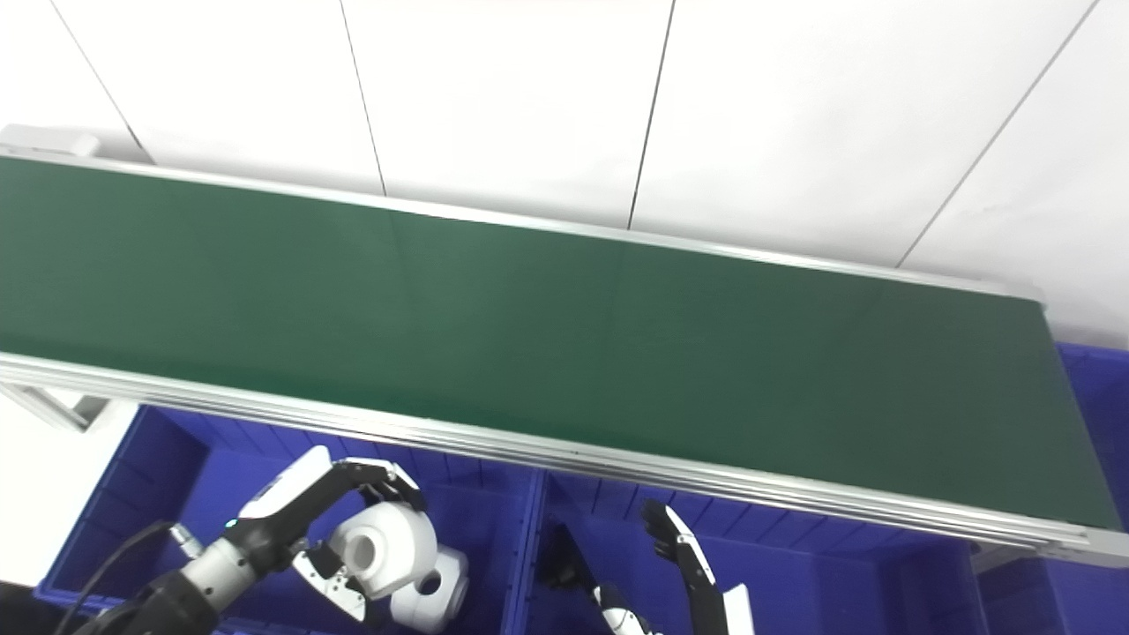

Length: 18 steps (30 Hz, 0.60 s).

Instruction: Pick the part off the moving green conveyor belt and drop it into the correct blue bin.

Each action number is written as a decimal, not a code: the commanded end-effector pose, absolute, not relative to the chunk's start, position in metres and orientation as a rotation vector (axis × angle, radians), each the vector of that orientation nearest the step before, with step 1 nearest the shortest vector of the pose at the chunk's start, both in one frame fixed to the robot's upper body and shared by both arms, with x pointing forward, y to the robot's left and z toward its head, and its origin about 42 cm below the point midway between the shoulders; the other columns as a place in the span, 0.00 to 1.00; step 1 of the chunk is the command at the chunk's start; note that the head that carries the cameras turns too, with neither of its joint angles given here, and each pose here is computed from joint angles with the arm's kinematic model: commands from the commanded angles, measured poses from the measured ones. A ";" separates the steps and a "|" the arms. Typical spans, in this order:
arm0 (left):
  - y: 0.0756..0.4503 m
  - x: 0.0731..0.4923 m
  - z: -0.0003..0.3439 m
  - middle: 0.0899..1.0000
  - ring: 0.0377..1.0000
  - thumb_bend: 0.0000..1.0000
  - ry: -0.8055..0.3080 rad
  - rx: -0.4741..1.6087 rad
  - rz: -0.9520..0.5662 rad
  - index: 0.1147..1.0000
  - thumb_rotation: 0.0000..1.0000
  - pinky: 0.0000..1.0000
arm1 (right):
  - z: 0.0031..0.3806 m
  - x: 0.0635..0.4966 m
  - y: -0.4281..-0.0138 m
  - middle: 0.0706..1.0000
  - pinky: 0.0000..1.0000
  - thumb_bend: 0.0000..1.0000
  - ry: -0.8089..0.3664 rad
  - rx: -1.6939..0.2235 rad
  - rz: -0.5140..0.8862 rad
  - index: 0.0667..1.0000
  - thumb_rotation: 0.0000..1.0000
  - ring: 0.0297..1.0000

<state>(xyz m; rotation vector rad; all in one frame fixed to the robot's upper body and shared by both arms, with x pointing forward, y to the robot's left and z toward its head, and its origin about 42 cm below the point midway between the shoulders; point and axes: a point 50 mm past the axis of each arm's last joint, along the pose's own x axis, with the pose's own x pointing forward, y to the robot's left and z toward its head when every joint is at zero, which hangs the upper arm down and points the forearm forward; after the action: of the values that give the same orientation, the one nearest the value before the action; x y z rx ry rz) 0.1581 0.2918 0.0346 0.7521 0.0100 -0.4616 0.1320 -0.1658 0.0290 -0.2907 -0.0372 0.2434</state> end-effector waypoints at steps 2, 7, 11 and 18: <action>0.289 0.168 0.040 0.70 0.75 0.51 -0.030 0.833 -0.444 0.43 0.04 0.72 | 0.042 0.132 -0.163 0.84 0.80 0.59 -0.100 -0.279 0.242 0.86 0.54 0.84; 0.283 0.167 0.039 0.91 0.90 0.70 -0.039 0.851 -0.411 0.79 0.20 0.86 | 0.043 0.129 -0.165 0.85 0.81 0.57 -0.098 -0.279 0.240 0.87 0.54 0.85; 0.280 0.165 0.041 0.97 0.94 0.74 -0.046 0.757 -0.391 0.85 0.27 0.84 | 0.044 0.129 -0.165 0.85 0.80 0.57 -0.100 -0.278 0.235 0.87 0.53 0.85; 0.277 0.158 0.049 0.98 0.97 0.77 -0.062 0.563 -0.390 0.91 0.38 0.92 | 0.047 0.127 -0.162 0.85 0.79 0.57 -0.102 -0.275 0.232 0.87 0.52 0.84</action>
<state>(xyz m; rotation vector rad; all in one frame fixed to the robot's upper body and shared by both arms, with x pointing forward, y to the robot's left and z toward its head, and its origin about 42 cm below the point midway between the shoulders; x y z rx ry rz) 0.1571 0.2781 0.0341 0.6148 0.0121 -0.3916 0.1267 -0.1662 0.0356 -0.2887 -0.0446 0.2352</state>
